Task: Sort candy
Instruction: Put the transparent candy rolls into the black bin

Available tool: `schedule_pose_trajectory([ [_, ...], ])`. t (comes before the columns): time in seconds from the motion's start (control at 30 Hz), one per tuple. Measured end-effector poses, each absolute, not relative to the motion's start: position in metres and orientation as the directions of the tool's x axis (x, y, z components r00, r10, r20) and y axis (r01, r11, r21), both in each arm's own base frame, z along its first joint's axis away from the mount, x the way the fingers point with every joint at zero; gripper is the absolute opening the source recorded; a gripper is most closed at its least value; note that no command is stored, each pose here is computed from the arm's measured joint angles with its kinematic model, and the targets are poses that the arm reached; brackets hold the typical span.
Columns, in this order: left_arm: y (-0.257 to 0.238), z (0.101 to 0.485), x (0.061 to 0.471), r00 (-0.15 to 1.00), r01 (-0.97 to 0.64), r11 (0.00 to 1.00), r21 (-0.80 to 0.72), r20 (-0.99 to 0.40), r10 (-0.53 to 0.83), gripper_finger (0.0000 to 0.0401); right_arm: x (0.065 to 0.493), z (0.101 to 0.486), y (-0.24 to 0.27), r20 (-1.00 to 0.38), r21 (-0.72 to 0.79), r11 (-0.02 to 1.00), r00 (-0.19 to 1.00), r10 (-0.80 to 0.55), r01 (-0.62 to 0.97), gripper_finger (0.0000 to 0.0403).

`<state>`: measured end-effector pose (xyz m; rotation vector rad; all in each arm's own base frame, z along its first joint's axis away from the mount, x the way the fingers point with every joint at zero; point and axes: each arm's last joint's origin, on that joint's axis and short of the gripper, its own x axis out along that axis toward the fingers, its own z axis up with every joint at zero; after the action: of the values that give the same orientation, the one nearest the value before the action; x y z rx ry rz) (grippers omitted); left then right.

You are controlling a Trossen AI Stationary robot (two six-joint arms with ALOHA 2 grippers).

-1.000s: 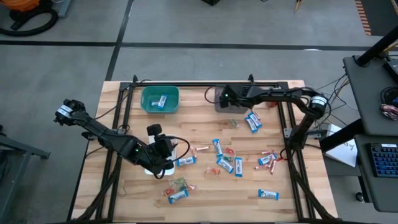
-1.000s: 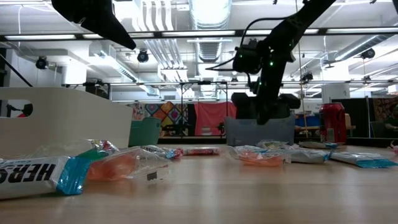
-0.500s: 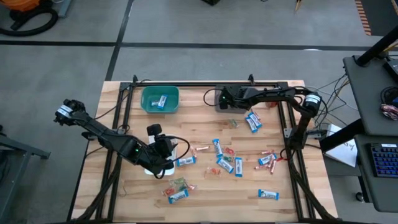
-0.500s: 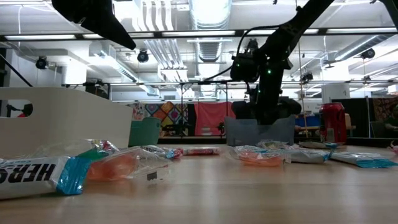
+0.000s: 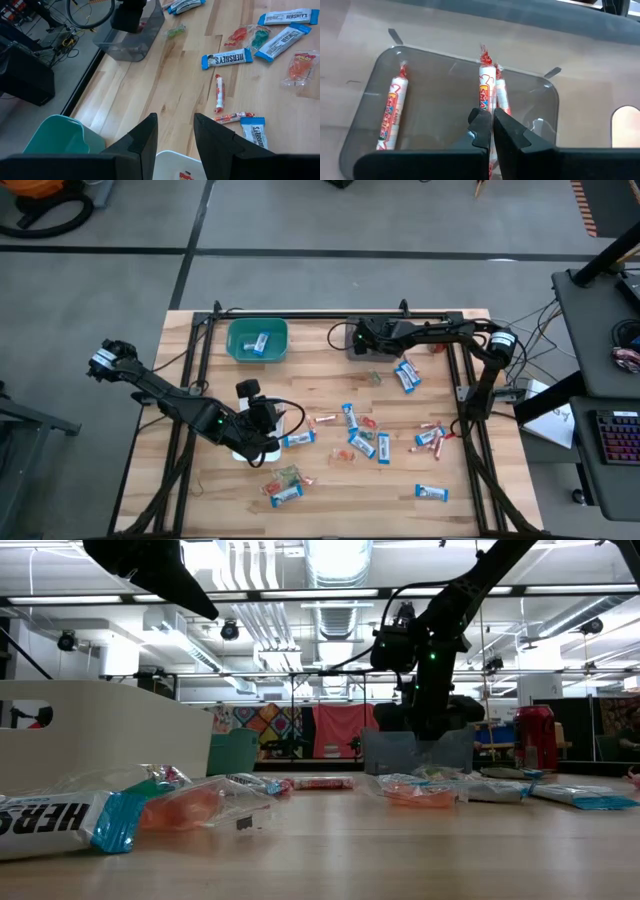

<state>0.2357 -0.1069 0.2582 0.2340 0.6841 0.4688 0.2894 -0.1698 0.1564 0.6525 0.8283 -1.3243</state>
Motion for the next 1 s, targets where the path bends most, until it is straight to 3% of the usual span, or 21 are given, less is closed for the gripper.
schedule_pose_trajectory([
  [0.17,-0.107,0.258,0.236,0.677,-0.338,0.871,0.357,-0.551,0.488,0.0111,0.29,0.157,-0.17,-0.827,-0.045,0.159,0.053,-0.56,0.986,0.0026],
  [0.63,-0.107,0.258,0.236,0.678,-0.354,0.874,0.332,-0.553,0.484,0.0111,0.289,0.164,-0.168,-0.832,-0.015,0.177,0.086,-0.549,0.984,0.0129],
  [1.0,-0.112,0.261,0.242,0.722,-0.327,0.916,0.234,-0.563,0.402,0.0111,0.289,0.214,-0.136,-0.793,0.053,0.405,0.285,-0.538,0.913,0.0139],
])
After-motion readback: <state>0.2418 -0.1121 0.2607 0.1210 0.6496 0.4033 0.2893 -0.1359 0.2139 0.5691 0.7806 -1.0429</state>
